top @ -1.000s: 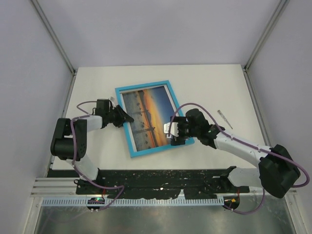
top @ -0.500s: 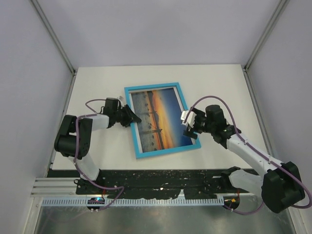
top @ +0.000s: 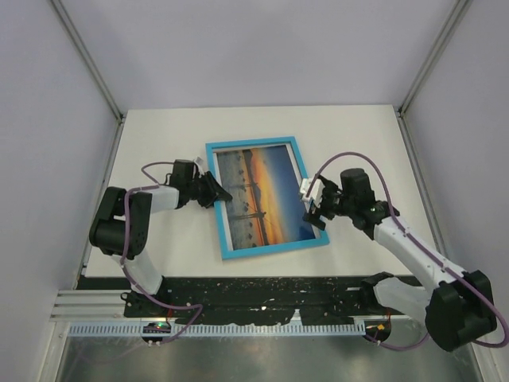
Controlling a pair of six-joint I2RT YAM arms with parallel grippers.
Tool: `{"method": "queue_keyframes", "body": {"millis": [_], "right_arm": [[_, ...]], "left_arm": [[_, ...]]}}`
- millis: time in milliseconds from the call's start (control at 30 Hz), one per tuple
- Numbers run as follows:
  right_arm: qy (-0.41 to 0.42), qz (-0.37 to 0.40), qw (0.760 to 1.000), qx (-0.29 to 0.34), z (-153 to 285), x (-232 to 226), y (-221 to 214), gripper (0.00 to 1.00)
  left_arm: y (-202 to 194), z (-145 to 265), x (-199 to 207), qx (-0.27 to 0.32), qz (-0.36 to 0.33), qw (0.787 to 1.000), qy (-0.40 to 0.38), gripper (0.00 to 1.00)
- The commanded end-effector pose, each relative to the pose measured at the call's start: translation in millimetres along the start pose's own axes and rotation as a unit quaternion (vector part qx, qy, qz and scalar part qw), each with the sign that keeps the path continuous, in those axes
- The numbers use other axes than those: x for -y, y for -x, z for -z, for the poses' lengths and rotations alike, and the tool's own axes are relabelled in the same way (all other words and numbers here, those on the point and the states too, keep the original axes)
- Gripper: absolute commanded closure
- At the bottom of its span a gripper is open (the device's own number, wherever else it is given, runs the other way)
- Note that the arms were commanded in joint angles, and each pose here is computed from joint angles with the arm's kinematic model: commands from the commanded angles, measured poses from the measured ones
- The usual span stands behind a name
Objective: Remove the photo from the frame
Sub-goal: Turn over the photo frame at the center of the board.
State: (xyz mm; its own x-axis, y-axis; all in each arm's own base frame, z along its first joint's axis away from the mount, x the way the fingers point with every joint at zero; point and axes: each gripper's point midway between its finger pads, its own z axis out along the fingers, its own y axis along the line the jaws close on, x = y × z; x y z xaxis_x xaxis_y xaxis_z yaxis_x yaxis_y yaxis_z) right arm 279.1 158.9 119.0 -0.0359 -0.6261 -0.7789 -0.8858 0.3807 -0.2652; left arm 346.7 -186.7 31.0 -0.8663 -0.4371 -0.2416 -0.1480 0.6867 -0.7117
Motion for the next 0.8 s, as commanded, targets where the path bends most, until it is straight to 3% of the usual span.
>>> {"method": "queue_keyframes", "body": {"millis": [0, 200, 467, 767], "right_arm": [[0.036, 0.168, 0.983, 0.067, 10, -38, 42, 0.07], [0.073, 0.267, 0.959, 0.06, -14, -71, 52, 0.07], [0.128, 0.303, 0.943, 0.052, -47, -128, 72, 0.07], [0.056, 0.335, 0.94, 0.025, -100, -165, 74, 0.07]], "left_arm": [[-3, 2, -18, -0.022, 0.028, 0.999, 0.029, 1.0], [1, 3, -13, -0.027, 0.05, 0.998, 0.007, 1.0], [12, 7, -10, -0.009, 0.046, 0.999, 0.003, 1.0], [18, 10, -15, 0.002, 0.041, 0.999, 0.011, 1.0]]}}
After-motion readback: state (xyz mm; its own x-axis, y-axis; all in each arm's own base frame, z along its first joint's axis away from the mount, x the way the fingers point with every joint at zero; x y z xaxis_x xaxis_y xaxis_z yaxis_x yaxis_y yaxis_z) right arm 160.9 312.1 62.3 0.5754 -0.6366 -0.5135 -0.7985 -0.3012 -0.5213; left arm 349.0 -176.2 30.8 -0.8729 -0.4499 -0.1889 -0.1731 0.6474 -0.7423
